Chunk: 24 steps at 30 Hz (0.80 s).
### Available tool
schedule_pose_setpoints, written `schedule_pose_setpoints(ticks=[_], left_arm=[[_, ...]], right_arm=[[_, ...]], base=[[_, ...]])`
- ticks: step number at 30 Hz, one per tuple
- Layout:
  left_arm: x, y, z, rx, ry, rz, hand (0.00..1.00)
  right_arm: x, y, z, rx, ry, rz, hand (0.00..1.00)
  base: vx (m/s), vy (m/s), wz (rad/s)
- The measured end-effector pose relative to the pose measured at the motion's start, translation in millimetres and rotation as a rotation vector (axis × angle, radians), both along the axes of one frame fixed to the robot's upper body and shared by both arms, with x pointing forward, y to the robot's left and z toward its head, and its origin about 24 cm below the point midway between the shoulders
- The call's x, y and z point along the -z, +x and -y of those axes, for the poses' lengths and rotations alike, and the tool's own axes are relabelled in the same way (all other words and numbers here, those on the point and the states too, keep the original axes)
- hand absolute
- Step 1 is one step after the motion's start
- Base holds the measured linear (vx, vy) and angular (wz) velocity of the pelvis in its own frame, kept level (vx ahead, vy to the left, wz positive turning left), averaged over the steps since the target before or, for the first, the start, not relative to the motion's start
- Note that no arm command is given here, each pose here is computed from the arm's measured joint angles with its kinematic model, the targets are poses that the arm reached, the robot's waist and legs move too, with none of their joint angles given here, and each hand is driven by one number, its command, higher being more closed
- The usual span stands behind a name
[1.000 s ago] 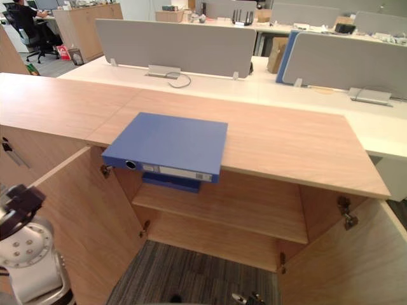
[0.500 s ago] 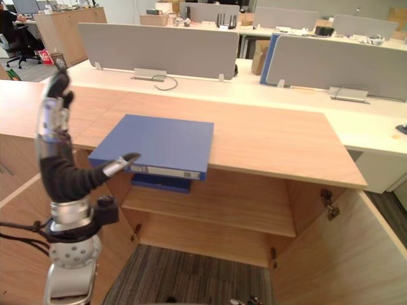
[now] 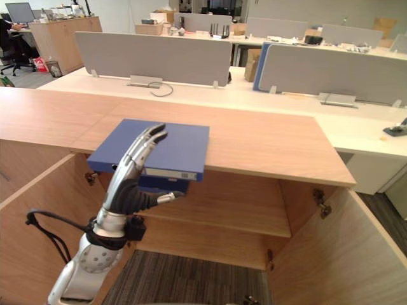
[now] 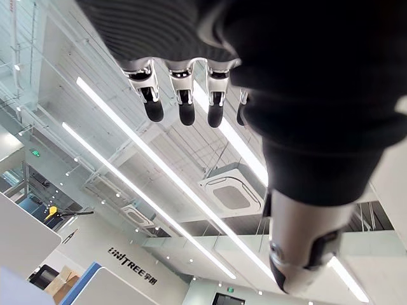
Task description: Walk over to the cabinet, pick up the folder, carry it to the office cabinet, place the folder inside the office cabinet, then close the office cabinet door
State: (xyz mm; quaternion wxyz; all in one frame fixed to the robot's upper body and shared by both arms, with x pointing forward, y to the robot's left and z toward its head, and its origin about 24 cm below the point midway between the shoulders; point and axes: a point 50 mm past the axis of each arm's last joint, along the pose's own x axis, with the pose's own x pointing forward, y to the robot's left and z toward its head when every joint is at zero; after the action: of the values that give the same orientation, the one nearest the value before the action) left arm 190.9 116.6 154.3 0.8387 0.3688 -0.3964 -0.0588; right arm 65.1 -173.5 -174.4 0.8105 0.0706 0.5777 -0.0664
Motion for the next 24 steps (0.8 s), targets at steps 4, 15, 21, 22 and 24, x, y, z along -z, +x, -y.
schedule_pose_setpoints(ticks=[4, 15, 21, 22, 24], left_arm=[[5, 7, -2, -0.023, 0.097, 0.019, 0.00], [22, 35, -8, -0.124, 0.253, 0.015, 0.00], [48, 54, -22, -0.216, 0.343, -0.086, 0.00], [51, 55, -24, -0.225, 0.353, -0.099, 0.00], [56, 58, -28, -0.250, 0.373, -0.119, 0.00]], right_arm=[[0, 1, 0, -0.019, -0.005, 0.001, 0.00], [-1, 4, 0, -0.023, -0.006, 0.008, 0.00], [-1, 6, -1, -0.002, 0.001, 0.016, 0.00], [-1, 6, -1, 0.009, 0.004, 0.017, 0.00], [-1, 8, -1, 0.011, 0.006, 0.021, 0.00]], base=[[0.00, 0.000, 0.00], [-0.01, 0.003, -0.03], [-0.01, -0.006, -0.03], [-0.01, 0.003, -0.05], [0.00, 0.001, -0.04]])
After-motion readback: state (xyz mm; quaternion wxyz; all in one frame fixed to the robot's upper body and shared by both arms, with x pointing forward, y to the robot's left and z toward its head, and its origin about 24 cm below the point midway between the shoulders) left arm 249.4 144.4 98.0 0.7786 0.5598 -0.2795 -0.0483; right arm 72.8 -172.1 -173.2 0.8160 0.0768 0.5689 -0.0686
